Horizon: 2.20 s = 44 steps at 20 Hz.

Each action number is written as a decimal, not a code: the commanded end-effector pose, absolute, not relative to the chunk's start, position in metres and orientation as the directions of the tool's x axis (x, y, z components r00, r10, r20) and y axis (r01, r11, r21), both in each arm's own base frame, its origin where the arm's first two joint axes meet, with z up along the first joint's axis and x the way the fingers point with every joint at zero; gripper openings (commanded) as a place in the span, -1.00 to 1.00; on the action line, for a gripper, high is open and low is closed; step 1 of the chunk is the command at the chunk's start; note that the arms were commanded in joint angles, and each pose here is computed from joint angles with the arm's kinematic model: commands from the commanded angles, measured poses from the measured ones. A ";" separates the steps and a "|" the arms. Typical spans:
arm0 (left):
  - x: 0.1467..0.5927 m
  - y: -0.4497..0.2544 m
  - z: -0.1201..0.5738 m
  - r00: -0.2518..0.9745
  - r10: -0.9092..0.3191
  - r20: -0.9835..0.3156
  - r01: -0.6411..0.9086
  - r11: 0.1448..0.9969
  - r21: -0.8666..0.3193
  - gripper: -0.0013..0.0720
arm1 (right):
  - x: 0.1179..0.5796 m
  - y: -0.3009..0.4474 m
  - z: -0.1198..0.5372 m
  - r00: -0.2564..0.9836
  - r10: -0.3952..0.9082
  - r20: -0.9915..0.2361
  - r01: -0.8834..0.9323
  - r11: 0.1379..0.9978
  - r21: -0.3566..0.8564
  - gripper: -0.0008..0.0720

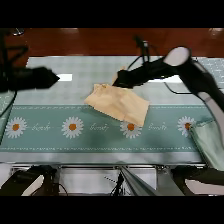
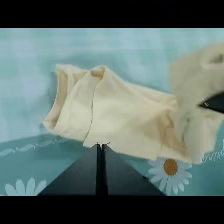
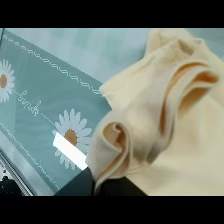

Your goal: Fold the shirts.

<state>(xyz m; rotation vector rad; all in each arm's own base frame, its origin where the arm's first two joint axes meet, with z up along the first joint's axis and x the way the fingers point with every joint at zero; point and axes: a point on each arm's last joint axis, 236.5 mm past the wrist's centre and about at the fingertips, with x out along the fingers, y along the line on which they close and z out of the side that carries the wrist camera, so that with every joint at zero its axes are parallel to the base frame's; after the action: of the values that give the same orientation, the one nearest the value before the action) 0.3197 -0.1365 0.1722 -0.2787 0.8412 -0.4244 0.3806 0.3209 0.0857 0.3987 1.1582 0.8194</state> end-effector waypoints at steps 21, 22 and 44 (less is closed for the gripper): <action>0.283 -0.122 0.080 0.647 -0.445 -0.619 0.075 0.845 -0.529 -0.89 | 0.329 0.064 -0.011 0.436 0.334 -0.836 0.262 0.841 0.473 0.72; 0.285 -0.122 0.077 0.642 -0.444 -0.626 0.070 0.846 -0.529 -0.89 | 0.315 0.080 -0.036 0.400 0.376 -0.836 0.293 0.811 0.506 0.72; 0.278 -0.192 0.010 0.431 -0.529 -0.731 0.128 0.837 -0.531 -0.89 | 0.432 0.257 0.140 0.246 0.781 -0.573 -0.362 0.623 0.694 -0.91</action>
<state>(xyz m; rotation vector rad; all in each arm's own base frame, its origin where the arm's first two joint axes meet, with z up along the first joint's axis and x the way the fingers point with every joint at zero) 0.2822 -0.1818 0.0129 -0.4499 1.0407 -0.3994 0.4160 0.2653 0.0708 0.5513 1.1480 0.7805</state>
